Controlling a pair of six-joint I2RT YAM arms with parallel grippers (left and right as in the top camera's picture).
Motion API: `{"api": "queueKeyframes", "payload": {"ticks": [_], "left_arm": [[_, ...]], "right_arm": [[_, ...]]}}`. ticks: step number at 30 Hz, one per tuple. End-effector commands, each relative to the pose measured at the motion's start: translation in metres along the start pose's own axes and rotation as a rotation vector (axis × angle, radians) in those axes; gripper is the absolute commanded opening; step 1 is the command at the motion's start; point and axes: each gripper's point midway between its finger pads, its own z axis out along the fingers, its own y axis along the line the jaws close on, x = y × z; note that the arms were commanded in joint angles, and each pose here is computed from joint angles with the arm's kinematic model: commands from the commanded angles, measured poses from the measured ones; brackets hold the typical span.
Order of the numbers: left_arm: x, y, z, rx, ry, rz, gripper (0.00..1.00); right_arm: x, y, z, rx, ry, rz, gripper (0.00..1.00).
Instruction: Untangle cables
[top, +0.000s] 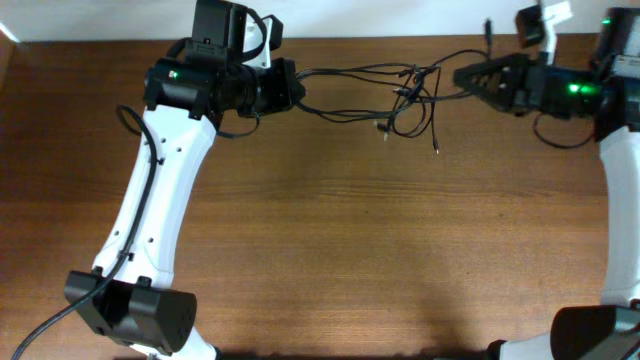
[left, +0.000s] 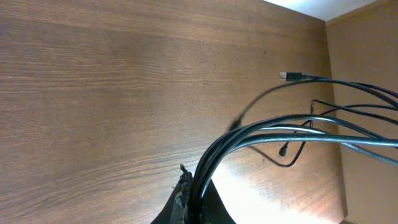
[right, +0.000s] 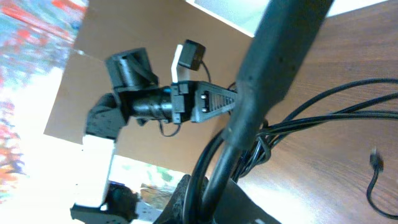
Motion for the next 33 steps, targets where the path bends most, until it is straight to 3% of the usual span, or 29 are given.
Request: {"api": "queueKeyframes", "payload": {"ticks": [1, 5, 9, 12, 16, 18, 20, 21, 24, 28, 33], "left_arm": [[-0.012, 0.026, -0.007, -0.115, -0.047, 0.01, 0.0], [-0.008, 0.04, -0.009, -0.191, -0.04, 0.01, 0.0], [-0.003, 0.056, -0.013, -0.278, -0.028, -0.004, 0.0], [-0.004, 0.06, -0.014, -0.304, -0.036, -0.004, 0.0], [-0.003, 0.06, -0.014, -0.305, -0.03, -0.006, 0.0], [-0.002, 0.058, -0.014, -0.296, -0.027, -0.004, 0.0], [-0.001, 0.045, -0.01, -0.225, -0.008, 0.061, 0.0], [0.0, 0.021, -0.005, -0.115, 0.005, 0.182, 0.0], [0.003, -0.031, -0.006, 0.111, 0.002, 0.37, 0.0], [-0.006, -0.081, -0.026, 0.318, -0.049, 0.418, 0.0], [-0.036, -0.108, -0.051, 0.381, -0.161, 0.347, 0.0]], "right_arm": [[-0.003, 0.022, -0.028, -0.079, -0.041, -0.022, 0.04], [-0.019, -0.011, -0.065, 0.093, -0.168, 0.025, 0.04], [-0.005, -0.114, -0.136, 0.719, -0.309, 0.263, 0.04], [0.019, -0.151, -0.18, 1.074, -0.309, 0.355, 0.04], [0.042, -0.167, -0.226, 1.375, -0.314, 0.438, 0.04], [0.044, -0.166, -0.222, 1.357, -0.296, 0.44, 0.04], [0.037, -0.159, -0.193, 1.193, -0.212, 0.326, 0.1], [0.032, -0.147, -0.166, 1.039, -0.148, 0.218, 0.3], [0.032, -0.129, -0.129, 0.867, -0.079, 0.132, 0.56], [0.04, -0.112, -0.074, 0.752, 0.029, 0.067, 0.64], [0.042, -0.079, -0.018, 0.535, 0.092, -0.016, 0.66]]}}
